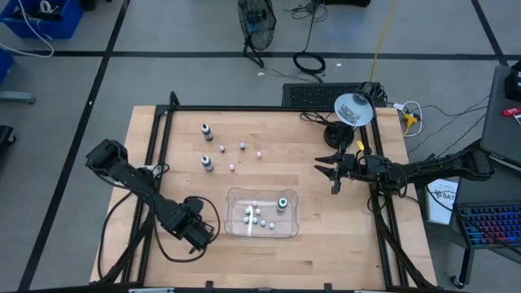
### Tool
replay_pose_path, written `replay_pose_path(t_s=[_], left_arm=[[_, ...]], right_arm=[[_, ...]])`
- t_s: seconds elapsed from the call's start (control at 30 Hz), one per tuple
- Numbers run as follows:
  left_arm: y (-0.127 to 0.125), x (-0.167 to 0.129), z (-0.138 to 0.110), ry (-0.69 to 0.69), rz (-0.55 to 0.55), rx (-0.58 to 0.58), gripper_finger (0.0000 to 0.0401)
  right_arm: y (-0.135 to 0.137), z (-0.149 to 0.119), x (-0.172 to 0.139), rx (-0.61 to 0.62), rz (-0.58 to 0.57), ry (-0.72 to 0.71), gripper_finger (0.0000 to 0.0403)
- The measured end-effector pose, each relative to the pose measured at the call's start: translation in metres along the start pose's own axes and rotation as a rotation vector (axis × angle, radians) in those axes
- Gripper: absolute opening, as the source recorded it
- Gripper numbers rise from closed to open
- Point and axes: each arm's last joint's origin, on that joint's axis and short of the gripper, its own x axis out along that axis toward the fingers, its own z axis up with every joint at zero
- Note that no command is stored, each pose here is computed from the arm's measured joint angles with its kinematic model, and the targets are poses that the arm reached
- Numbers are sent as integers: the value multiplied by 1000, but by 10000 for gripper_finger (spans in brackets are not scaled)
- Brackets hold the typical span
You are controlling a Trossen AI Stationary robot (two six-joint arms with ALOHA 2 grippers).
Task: Pick & Place food coloring
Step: Put the big blue food coloring bottle into the bin
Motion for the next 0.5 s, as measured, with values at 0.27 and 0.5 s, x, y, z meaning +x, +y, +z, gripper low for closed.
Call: replay_pose_path(t_s=[0.27,0.5], left_arm=[[-4,0,-1,-5,-43,27,159],[-6,-4,2,-116,-64,85,152]], right_arm=[[0,0,0,0,0,0,105],[0,0,0,0,0,0,106]])
